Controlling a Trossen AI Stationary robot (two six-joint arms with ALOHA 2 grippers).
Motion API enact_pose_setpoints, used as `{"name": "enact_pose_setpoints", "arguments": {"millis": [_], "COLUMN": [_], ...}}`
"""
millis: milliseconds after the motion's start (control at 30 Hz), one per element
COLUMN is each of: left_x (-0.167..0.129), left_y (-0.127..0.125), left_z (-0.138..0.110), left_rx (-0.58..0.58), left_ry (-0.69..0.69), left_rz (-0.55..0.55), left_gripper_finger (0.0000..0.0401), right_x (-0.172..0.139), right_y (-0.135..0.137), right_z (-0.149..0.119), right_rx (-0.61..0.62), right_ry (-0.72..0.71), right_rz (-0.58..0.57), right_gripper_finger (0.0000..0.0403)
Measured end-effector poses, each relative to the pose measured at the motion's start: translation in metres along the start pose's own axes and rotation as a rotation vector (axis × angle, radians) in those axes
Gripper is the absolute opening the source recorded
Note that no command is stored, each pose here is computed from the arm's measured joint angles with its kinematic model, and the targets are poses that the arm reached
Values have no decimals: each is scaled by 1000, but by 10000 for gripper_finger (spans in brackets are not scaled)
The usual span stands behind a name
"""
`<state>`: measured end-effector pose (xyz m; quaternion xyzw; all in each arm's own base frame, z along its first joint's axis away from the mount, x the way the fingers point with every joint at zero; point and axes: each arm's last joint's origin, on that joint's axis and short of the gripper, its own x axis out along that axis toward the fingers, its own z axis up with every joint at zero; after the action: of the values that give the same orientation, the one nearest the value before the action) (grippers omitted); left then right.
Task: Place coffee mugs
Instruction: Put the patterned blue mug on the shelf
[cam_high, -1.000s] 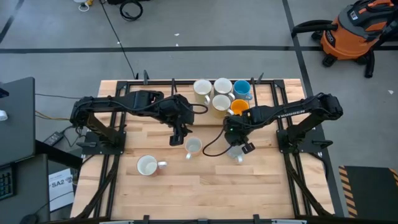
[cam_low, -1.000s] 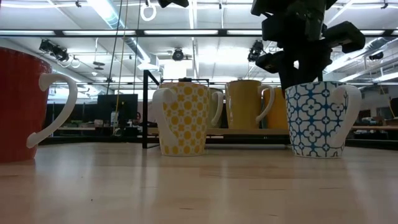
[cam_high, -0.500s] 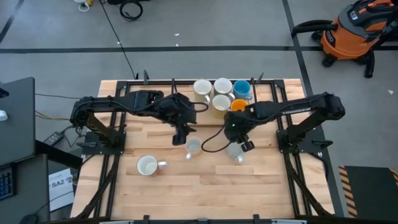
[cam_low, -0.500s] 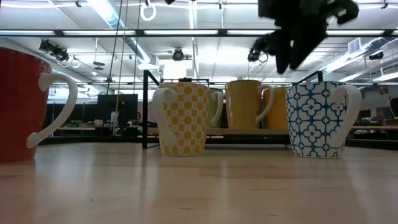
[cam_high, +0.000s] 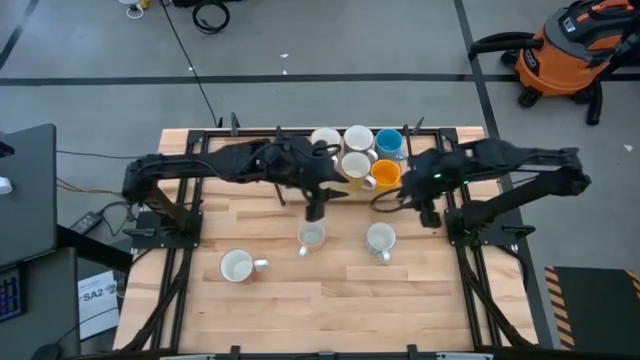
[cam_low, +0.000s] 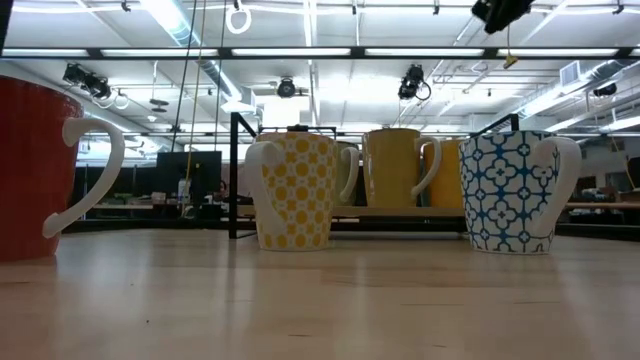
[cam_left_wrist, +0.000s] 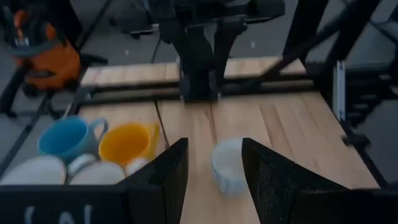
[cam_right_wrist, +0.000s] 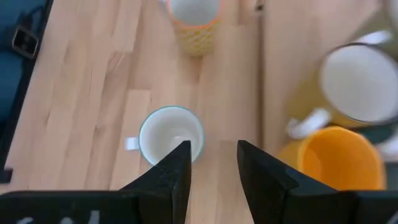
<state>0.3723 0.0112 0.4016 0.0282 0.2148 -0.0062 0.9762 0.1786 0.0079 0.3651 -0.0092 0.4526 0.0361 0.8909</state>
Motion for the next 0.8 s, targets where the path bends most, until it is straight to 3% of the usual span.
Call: {"name": "enact_pose_setpoints", "arguments": {"millis": [200, 333, 567, 800], "left_x": [47, 81, 132, 164], "left_y": [3, 3, 1, -2], "left_z": [-6, -23, -56, -81], "left_rx": [28, 27, 6, -45], "left_ry": [-82, -57, 5, 29], "left_rz": [10, 6, -5, -96], "left_gripper_finger": [156, 156, 156, 156], "right_x": [-32, -44, -49, -45], "right_y": [-1, -1, -1, -1], "right_z": [-19, -26, -29, -26], "right_rx": [28, 52, 55, 49], "right_ry": [-111, -160, -179, -164], "right_rz": [-88, -92, -92, -95], "right_gripper_finger": [135, 135, 135, 135]}}
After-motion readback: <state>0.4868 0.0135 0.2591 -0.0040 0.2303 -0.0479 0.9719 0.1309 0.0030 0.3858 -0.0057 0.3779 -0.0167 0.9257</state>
